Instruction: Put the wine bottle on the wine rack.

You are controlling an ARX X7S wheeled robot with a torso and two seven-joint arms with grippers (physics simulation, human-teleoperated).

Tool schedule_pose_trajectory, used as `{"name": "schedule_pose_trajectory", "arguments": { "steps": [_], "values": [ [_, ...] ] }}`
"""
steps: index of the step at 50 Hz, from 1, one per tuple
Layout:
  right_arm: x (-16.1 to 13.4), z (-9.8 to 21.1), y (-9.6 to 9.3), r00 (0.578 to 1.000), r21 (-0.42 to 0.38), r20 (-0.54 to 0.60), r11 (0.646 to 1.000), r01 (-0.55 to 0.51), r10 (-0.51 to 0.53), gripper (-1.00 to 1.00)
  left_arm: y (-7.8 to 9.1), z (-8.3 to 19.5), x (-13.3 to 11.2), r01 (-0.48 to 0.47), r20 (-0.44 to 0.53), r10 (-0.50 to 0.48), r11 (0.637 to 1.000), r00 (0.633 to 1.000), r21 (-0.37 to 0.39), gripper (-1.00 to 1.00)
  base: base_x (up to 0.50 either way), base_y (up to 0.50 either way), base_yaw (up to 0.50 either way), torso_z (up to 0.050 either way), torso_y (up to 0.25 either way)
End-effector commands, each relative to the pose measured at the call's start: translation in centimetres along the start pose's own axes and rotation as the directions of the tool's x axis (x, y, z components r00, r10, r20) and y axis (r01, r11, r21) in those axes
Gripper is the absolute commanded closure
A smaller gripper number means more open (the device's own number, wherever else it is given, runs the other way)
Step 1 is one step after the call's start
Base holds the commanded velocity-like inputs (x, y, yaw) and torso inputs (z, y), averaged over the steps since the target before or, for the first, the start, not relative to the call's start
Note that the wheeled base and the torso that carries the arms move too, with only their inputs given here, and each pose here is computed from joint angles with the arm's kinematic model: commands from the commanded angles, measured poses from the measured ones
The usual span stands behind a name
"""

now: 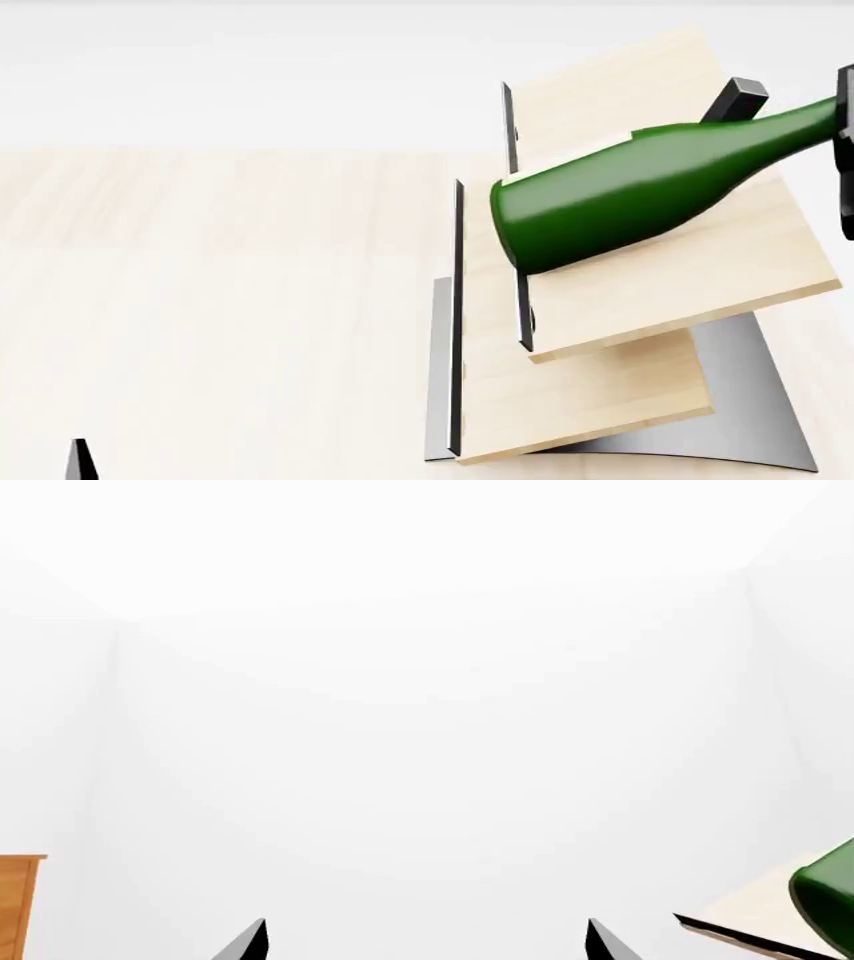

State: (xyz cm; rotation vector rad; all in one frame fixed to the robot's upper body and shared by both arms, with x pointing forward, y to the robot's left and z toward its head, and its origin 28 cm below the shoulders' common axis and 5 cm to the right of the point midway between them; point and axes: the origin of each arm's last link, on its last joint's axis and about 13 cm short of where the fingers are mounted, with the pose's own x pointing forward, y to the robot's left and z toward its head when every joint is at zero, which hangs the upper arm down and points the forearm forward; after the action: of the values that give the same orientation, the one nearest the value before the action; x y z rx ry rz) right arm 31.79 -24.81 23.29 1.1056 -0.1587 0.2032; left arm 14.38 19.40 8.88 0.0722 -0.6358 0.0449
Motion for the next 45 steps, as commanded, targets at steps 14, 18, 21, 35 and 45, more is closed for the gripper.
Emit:
{"name": "schedule_pose_trajectory", "arguments": {
  "steps": [14,18,21,35,45],
  "values": [
    [-0.03,-0.98,-0.83,0.999,-0.032,-0.039,0.999,0.024,-0.025,-1.00,-0.03,-0.05,-0.05,0.002,-0.001,-0.002,1.000,1.000,0.001,-1.00,0.00,0.00,0.00,0.000,0.000],
    [-0.07,-0.96,-0.77,0.999,-0.035,-0.036,0.999,0.022,-0.024,-1.00,-0.01,-0.07,-0.04,0.000,-0.001,0.000,1.000,1.000,0.001,-1.00,0.00,0.00,0.00,0.000,0.000],
    [-0.14,-0.91,-0.71,0.999,-0.037,-0.033,0.999,0.020,-0.021,-1.00,-0.03,-0.09,-0.03,0.002,-0.002,-0.002,1.000,1.000,0.001,-1.00,0.00,0.00,0.00,0.000,0.000],
    [-0.23,-0.76,-0.60,1.000,-0.039,-0.023,0.999,0.016,-0.017,-1.00,-0.05,-0.09,-0.03,0.002,-0.002,-0.002,1.000,1.000,0.001,-1.00,0.00,0.00,0.00,0.000,0.000],
    [-0.36,-0.63,-0.50,1.000,-0.038,-0.018,0.999,0.015,-0.016,-1.00,-0.08,-0.01,-0.01,0.002,-0.001,-0.002,1.000,1.000,0.001,-1.00,0.00,0.00,0.00,0.000,0.000]
  ]
}}
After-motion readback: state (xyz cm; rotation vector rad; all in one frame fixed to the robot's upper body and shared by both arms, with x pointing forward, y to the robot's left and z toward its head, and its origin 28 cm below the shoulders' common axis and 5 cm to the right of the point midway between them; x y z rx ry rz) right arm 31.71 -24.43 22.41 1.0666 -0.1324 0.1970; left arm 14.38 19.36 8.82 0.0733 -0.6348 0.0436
